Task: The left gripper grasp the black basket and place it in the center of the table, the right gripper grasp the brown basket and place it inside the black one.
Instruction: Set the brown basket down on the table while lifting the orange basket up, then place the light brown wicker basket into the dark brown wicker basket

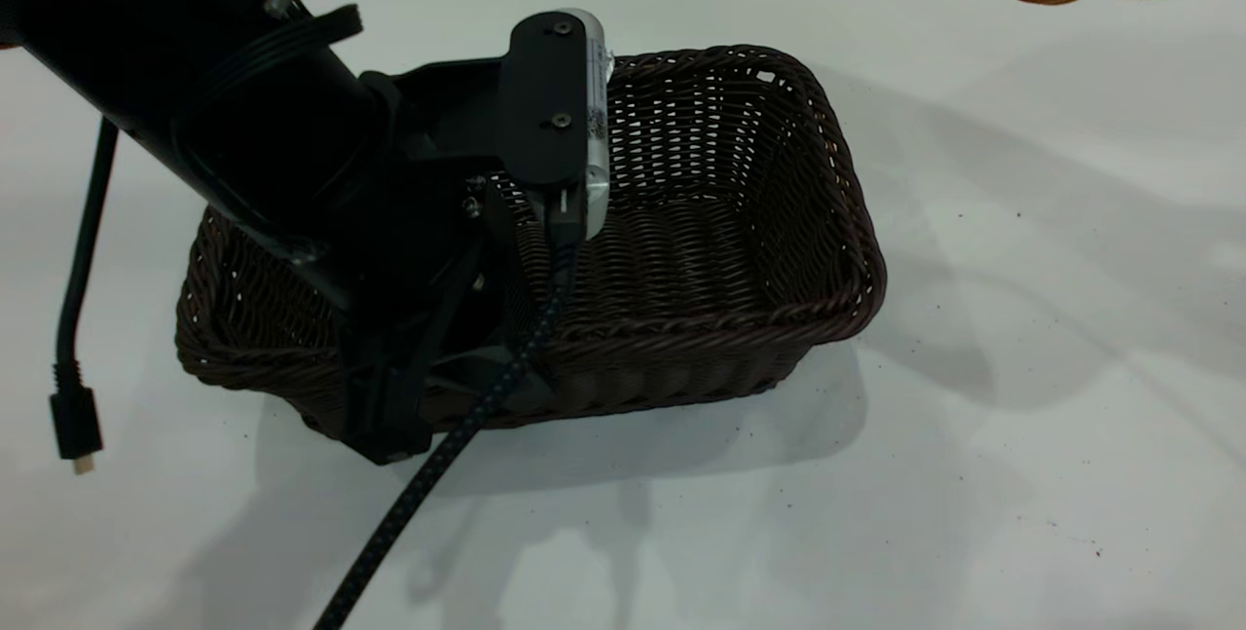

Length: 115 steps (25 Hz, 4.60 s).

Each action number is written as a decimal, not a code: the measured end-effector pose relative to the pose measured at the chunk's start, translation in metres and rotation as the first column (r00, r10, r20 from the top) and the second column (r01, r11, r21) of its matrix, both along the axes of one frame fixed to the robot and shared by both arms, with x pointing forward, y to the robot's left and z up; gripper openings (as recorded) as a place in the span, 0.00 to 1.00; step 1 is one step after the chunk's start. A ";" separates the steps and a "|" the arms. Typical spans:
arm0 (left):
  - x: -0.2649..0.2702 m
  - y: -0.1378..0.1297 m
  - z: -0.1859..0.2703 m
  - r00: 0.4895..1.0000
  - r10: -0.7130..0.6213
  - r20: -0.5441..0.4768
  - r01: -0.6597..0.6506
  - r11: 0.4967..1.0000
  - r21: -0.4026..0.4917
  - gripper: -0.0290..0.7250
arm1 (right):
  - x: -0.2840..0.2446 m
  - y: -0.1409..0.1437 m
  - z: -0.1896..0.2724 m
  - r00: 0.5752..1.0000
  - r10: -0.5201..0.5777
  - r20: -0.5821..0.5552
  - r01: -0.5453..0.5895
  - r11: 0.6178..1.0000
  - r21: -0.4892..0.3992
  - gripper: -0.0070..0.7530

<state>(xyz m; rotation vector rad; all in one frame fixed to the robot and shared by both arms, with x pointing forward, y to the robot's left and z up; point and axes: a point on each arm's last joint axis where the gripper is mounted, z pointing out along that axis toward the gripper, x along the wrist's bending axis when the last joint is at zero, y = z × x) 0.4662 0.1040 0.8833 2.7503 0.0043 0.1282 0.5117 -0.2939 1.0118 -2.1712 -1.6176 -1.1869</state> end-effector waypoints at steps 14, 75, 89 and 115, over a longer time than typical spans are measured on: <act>0.000 -0.001 0.000 1.000 0.003 0.002 -0.003 1.000 -0.002 0.21 | -0.001 0.001 0.000 1.000 0.018 0.006 -0.018 1.000 -0.004 0.16; -0.049 0.036 0.298 0.792 0.487 0.369 0.010 0.594 -0.804 0.66 | 0.016 0.038 0.006 0.963 0.271 -0.012 -0.271 0.962 -0.022 0.15; -0.050 0.034 0.302 0.828 0.523 0.205 -0.081 0.471 -0.878 0.66 | 0.008 0.044 0.004 0.932 0.359 -0.057 -0.361 0.932 -0.031 0.15; -0.053 0.032 0.301 0.847 0.491 0.204 -0.068 0.481 -0.874 0.66 | 0.045 0.098 -0.003 0.788 0.583 -0.198 -0.605 0.793 -0.072 0.15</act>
